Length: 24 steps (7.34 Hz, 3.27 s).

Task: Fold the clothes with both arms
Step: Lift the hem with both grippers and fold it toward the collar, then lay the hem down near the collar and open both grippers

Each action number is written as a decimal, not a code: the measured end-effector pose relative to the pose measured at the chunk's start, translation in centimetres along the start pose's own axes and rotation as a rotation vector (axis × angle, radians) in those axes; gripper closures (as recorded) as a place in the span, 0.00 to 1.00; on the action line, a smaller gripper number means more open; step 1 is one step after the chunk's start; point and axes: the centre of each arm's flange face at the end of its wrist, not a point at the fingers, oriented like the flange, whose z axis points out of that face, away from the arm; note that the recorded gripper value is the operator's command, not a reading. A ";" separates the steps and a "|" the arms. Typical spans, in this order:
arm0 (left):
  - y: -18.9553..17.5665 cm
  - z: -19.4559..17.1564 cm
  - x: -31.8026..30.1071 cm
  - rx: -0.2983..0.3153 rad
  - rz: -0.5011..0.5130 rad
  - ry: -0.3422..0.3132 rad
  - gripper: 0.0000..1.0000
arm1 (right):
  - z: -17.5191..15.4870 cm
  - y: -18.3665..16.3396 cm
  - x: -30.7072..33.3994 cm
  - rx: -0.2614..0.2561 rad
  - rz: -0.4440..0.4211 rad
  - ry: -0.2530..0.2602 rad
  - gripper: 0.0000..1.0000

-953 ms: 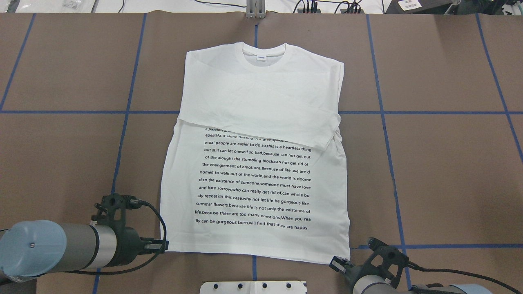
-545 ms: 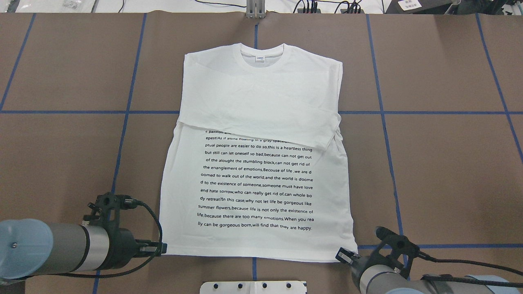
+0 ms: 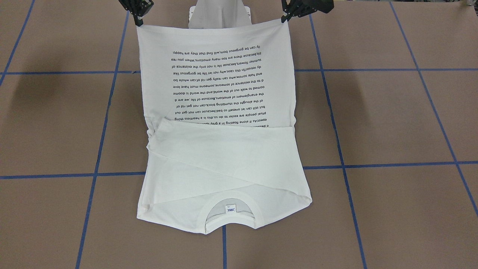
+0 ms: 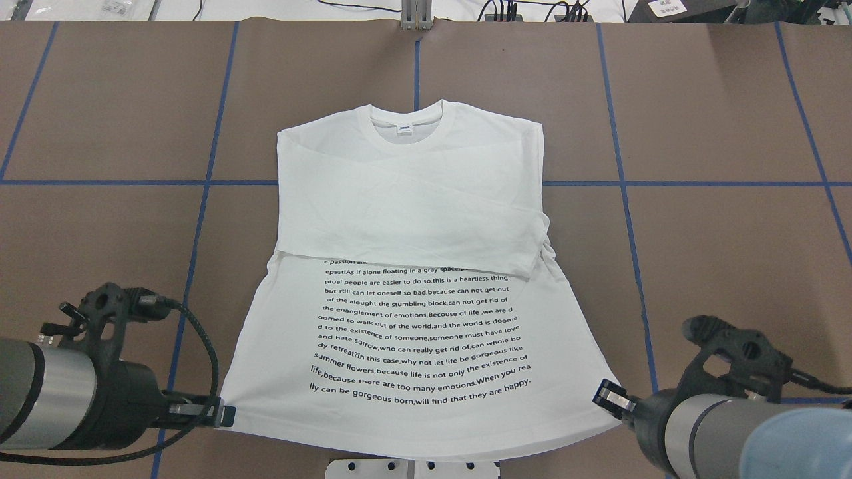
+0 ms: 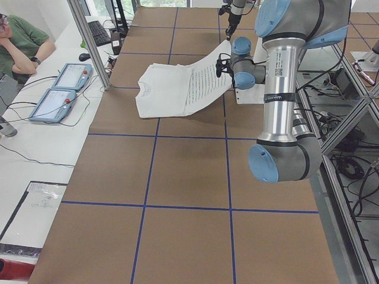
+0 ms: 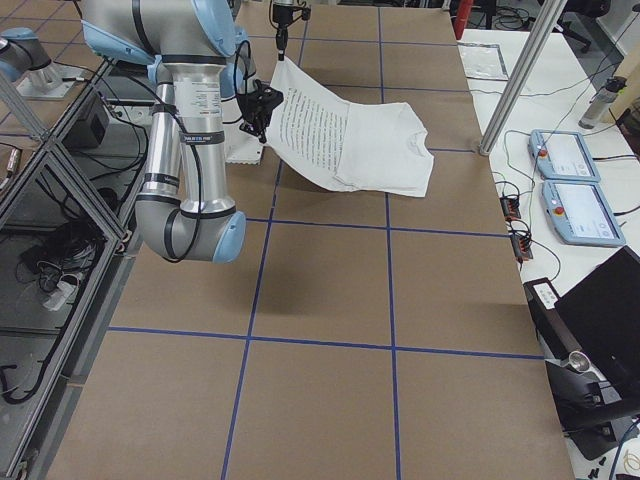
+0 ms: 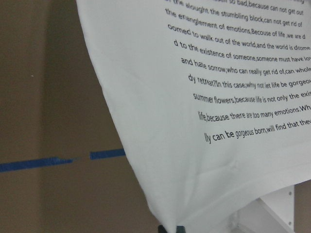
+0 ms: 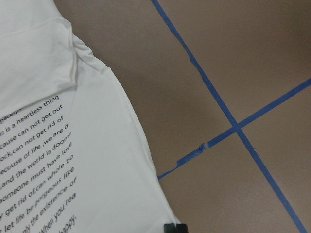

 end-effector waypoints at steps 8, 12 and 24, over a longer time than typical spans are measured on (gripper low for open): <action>-28.6 -4.1 1.1 0.282 0.196 -0.295 1.00 | 2.6 -25.4 -14.2 0.121 -0.184 -0.041 1.00; -37.3 2.8 -2.1 0.323 0.207 -0.337 1.00 | 5.8 -36.4 -23.1 0.172 -0.184 0.012 1.00; -40.5 11.1 -8.7 0.265 0.273 -0.264 0.00 | 20.2 -42.5 -26.9 0.173 -0.358 0.066 0.00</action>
